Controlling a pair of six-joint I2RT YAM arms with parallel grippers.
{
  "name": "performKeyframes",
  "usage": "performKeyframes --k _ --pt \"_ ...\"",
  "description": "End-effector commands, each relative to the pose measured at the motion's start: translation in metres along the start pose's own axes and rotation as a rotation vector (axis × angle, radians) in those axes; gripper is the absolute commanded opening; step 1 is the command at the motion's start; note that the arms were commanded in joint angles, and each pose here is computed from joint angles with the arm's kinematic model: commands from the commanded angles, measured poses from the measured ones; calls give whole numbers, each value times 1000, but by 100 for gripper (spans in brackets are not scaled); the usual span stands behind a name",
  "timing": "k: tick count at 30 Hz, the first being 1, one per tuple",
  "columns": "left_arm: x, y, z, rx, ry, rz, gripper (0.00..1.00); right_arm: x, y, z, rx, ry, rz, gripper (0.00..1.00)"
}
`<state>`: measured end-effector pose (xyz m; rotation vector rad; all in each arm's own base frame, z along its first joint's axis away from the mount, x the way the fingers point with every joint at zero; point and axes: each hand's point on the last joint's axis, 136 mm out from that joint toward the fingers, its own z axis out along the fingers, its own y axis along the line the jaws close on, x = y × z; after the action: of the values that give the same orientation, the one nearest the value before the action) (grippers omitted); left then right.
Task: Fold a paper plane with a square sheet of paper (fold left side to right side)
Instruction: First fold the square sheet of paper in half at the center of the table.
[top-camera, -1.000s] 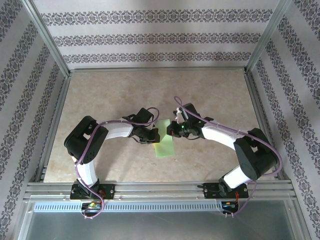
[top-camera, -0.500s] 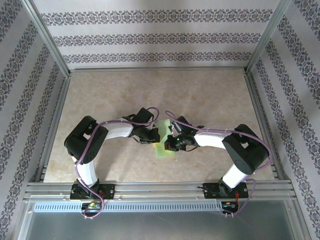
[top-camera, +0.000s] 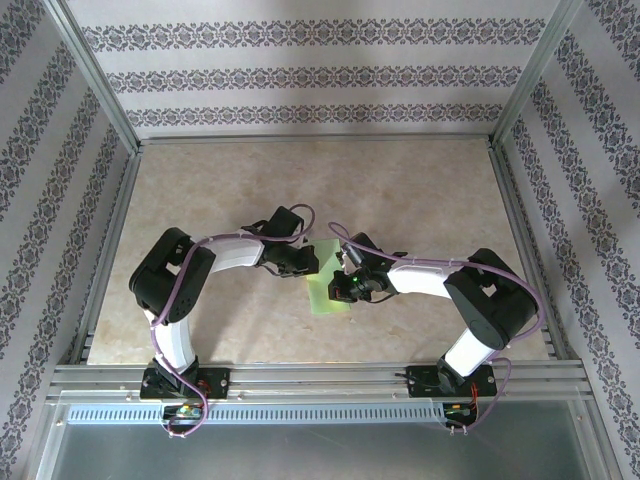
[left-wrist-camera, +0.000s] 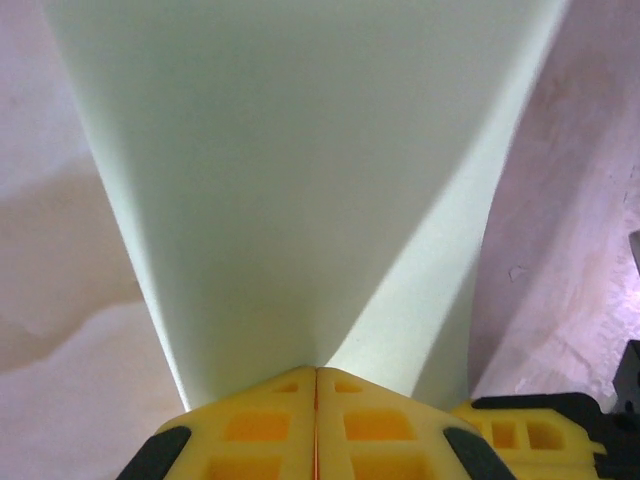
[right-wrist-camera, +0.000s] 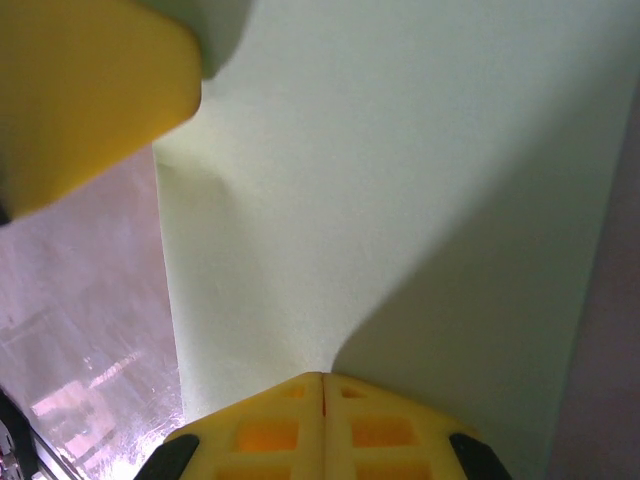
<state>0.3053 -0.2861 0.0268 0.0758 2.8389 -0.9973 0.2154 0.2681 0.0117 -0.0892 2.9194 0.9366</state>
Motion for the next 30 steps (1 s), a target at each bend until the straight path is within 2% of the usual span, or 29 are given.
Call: performKeyframes --k 1,9,19,30 --pt "-14 1 4 17 -56 49 8 27 -56 14 212 70 41 0" --pt "-13 17 9 23 -96 11 8 31 -64 14 244 86 41 0" --pt "-13 31 9 -3 -95 -19 9 33 -67 14 265 100 32 0" --pt "-51 51 -7 -20 -162 -43 9 36 -69 14 267 116 30 0"
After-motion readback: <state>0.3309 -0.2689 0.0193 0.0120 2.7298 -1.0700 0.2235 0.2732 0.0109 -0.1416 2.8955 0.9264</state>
